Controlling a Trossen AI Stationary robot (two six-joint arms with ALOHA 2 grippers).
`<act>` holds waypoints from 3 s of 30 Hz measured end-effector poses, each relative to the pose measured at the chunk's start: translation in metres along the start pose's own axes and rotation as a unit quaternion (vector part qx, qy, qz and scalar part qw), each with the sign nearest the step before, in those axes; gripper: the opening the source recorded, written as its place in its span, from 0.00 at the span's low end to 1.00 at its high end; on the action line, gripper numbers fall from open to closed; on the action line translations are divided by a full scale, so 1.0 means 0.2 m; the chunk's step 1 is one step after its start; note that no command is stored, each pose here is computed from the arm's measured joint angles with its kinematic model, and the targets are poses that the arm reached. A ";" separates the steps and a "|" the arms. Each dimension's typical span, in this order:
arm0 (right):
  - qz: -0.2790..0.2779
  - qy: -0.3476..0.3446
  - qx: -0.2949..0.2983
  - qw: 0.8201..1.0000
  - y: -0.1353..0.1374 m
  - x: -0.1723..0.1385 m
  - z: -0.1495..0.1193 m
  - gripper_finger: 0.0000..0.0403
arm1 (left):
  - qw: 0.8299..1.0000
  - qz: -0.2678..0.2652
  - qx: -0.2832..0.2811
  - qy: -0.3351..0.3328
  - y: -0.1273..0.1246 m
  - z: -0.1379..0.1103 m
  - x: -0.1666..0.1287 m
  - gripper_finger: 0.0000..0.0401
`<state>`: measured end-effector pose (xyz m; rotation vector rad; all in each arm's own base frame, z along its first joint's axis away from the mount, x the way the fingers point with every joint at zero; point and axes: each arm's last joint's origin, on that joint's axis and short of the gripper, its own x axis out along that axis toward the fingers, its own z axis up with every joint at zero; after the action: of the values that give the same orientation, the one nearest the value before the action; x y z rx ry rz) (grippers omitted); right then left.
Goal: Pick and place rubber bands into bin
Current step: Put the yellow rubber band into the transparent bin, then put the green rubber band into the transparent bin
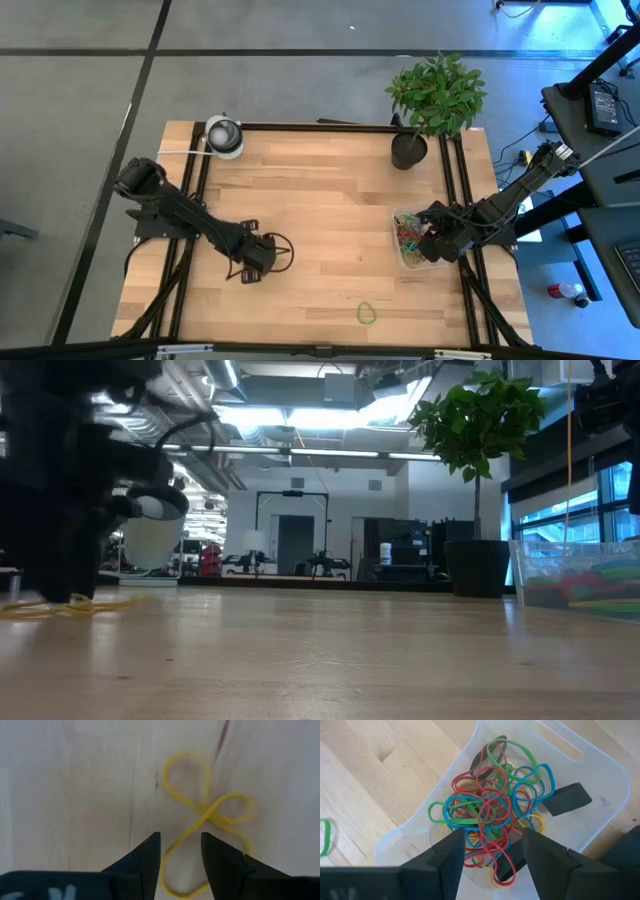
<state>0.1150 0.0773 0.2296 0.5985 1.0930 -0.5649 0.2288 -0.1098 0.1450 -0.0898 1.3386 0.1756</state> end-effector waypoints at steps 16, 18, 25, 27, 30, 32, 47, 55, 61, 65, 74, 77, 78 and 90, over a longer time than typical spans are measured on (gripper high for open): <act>0.003 -0.001 -0.003 1.000 0.00 0.00 0.00 0.49 | 0.998 0.007 0.002 -0.055 -0.09 0.25 -0.12 0.01; 0.006 -0.001 -0.003 1.000 0.00 0.00 0.00 0.49 | 0.997 0.013 0.003 -0.078 -0.10 0.32 -0.17 0.01; 0.033 -0.005 0.002 0.999 -0.03 -0.04 0.01 0.49 | 0.974 0.053 0.001 -0.221 -0.06 0.60 -0.45 0.01; 0.047 -0.008 -0.002 0.999 -0.05 -0.06 0.01 0.49 | 0.963 0.059 0.004 -0.262 -0.03 0.68 -0.51 0.01; 0.073 -0.024 -0.010 0.997 -0.07 -0.11 0.03 0.49 | 0.948 0.064 0.012 -0.312 0.02 0.81 -0.54 0.01; 0.093 -0.049 -0.015 0.994 -0.08 -0.16 0.05 0.49 | 0.938 0.064 0.015 -0.341 0.05 0.90 -0.53 0.01; 0.176 -0.268 -0.101 0.942 -0.15 -0.64 0.24 0.49 | 0.876 -0.031 0.073 -0.476 0.13 1.62 -0.17 0.01; 0.187 -0.282 -0.116 0.934 -0.14 -0.69 0.26 0.49 | 0.851 -0.069 0.064 -0.517 0.16 1.88 0.06 0.02; 0.179 -0.278 -0.124 0.936 -0.14 -0.66 0.25 0.49 | 0.892 -0.124 0.064 -0.430 0.16 1.85 0.23 0.18; 0.170 -0.277 -0.136 0.936 -0.14 -0.64 0.24 0.49 | 0.930 -0.124 0.055 -0.341 0.19 1.79 0.29 0.33; 0.169 -0.274 -0.131 0.938 -0.14 -0.63 0.24 0.49 | 0.928 -0.105 0.042 -0.356 0.32 1.75 -0.26 0.43; 0.172 -0.273 -0.121 0.939 -0.14 -0.63 0.24 0.49 | 0.940 -0.058 0.048 -0.332 0.36 1.67 -0.35 0.35; 0.174 -0.271 -0.114 0.940 -0.14 -0.63 0.24 0.49 | 0.942 -0.044 0.054 -0.328 0.37 1.65 -0.37 0.31; 0.165 -0.257 -0.088 0.948 -0.08 -0.60 0.24 0.49 | 0.922 -0.074 0.027 -0.380 0.43 1.08 -0.34 0.00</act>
<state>0.0920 0.0479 0.3549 0.4299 0.5259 -0.2994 0.4057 0.0056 0.2644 -0.0645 0.5541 0.0331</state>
